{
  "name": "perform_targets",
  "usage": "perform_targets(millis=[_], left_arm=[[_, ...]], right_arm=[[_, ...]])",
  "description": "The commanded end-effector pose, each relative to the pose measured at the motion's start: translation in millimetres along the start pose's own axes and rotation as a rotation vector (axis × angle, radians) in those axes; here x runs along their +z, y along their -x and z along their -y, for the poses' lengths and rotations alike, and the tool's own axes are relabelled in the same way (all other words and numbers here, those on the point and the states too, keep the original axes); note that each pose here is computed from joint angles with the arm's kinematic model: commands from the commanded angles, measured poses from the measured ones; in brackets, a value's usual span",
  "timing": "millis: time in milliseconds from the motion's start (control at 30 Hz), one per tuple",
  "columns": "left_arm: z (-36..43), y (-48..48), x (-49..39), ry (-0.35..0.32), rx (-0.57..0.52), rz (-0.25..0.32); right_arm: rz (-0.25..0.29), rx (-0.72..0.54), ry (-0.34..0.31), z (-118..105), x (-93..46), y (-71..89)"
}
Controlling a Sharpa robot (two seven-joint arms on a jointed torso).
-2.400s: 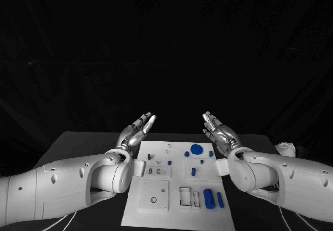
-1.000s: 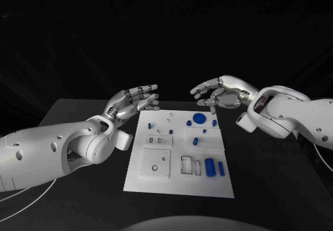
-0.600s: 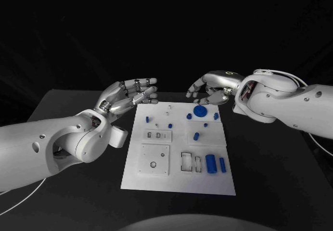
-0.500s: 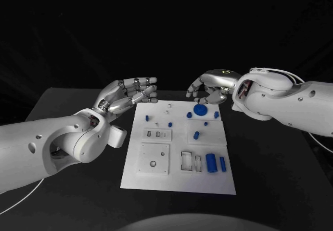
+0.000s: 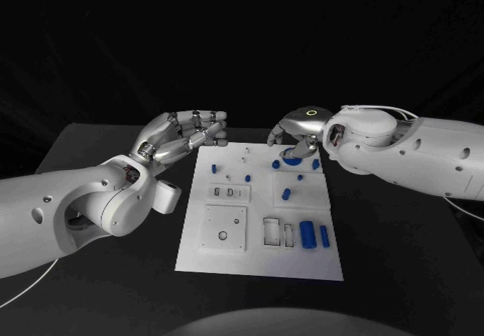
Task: Assemble the parts on the task board
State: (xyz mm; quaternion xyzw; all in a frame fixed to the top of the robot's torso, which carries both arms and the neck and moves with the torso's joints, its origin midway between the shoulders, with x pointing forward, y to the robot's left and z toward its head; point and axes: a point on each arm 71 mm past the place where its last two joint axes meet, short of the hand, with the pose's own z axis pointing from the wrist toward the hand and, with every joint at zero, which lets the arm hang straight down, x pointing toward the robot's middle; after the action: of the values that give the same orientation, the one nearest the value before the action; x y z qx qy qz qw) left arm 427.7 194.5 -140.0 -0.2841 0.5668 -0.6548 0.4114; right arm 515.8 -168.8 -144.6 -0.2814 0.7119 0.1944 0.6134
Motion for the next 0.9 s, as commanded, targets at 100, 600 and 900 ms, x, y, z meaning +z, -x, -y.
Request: perform_targets(millis=[100, 600, 900], left_arm=[[1.0, -0.9, 1.2, -0.009, 0.009, -0.016], [-0.4, -1.9, 2.7, -0.001, 0.01, -0.027], [-0.7, -2.1, 2.8, 0.001, 0.009, -0.028]], right_arm=[[-0.054, -0.06, -0.019, -1, 5.6, -10.3], [-0.085, -0.049, -0.013, -2, 17.2, -32.4], [-0.086, -0.038, -0.008, -1, 20.8, -42.3]])
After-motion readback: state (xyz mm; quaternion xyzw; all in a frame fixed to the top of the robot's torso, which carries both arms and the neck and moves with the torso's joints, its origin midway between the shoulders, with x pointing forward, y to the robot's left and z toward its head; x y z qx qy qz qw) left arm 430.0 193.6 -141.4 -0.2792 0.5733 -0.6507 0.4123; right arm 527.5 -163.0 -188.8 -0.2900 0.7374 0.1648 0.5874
